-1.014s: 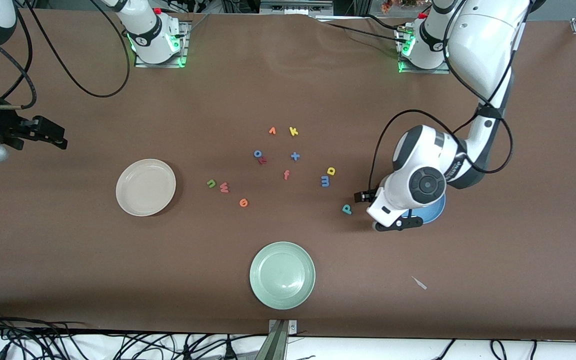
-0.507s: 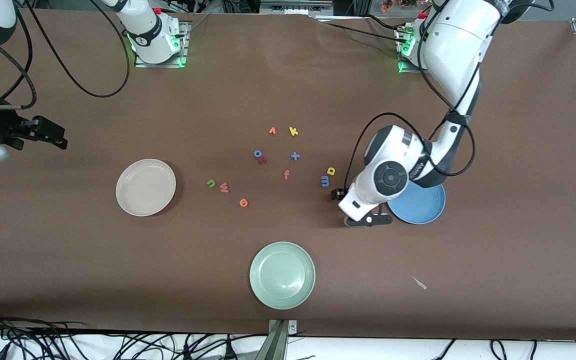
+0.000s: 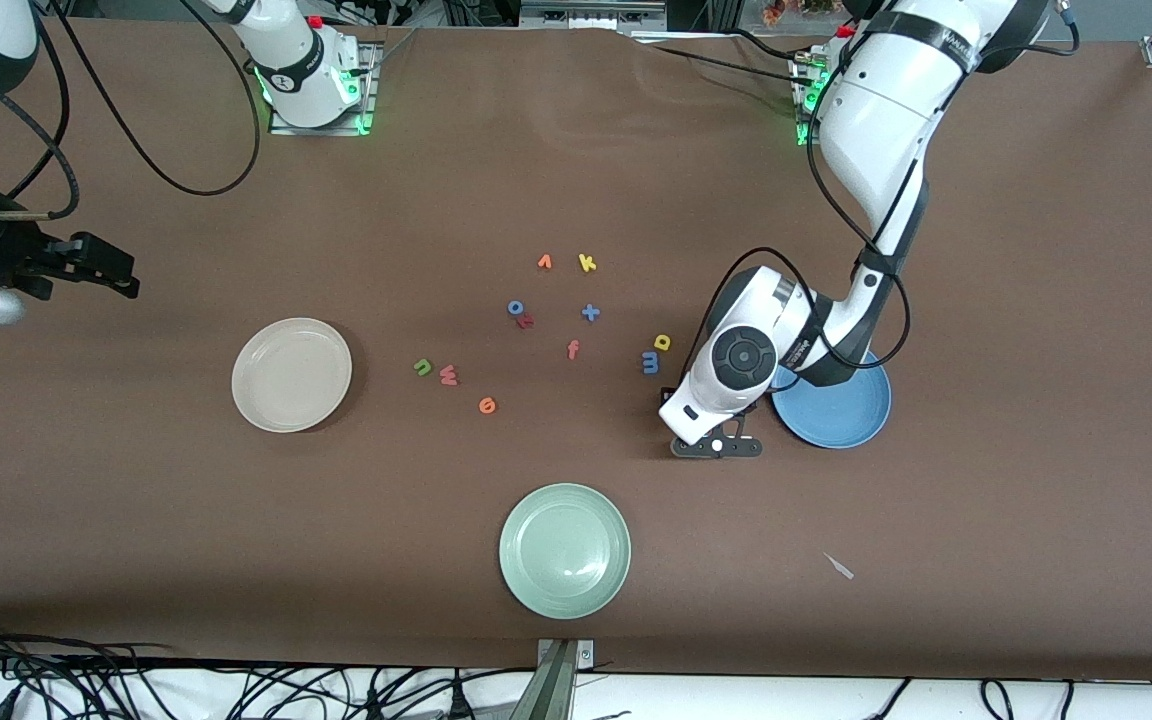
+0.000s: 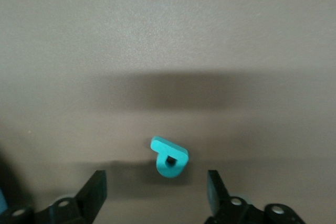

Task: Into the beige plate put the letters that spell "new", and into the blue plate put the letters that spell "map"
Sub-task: 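Grasp the teal P with the left gripper while the right gripper reaches letters, then carry the P to the blue plate while the right gripper grasps the u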

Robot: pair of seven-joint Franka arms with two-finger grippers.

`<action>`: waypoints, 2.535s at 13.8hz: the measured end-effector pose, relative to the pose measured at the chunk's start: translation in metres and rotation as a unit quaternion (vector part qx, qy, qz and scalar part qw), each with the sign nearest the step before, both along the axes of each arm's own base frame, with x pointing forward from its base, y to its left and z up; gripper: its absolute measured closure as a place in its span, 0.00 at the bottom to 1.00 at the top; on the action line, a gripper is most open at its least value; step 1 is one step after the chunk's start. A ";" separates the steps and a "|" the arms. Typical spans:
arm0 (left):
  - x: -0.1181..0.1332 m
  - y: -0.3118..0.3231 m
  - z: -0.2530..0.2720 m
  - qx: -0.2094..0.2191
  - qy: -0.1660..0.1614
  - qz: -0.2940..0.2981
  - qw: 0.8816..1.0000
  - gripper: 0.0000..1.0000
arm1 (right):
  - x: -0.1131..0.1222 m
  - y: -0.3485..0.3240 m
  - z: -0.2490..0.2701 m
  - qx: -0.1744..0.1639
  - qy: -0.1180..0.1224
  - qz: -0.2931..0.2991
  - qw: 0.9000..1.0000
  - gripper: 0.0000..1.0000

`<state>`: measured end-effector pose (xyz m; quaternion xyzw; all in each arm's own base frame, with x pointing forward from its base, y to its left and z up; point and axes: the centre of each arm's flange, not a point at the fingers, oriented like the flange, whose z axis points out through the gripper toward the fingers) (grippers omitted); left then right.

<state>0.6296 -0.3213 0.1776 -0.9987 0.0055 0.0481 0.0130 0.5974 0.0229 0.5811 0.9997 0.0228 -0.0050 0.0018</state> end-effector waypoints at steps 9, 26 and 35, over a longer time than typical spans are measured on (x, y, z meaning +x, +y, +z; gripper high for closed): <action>0.008 -0.004 -0.004 -0.021 -0.036 0.000 0.999 0.72 | 0.005 0.036 -0.022 0.003 0.019 0.028 0.999 0.00; 0.035 0.083 0.043 0.006 0.018 -0.058 0.998 0.72 | -0.068 0.221 -0.307 -0.019 -0.032 0.096 0.995 0.00; 0.045 0.153 0.052 0.011 0.057 -0.088 0.994 0.72 | -0.068 0.235 -0.385 -0.001 -0.061 0.155 0.986 0.04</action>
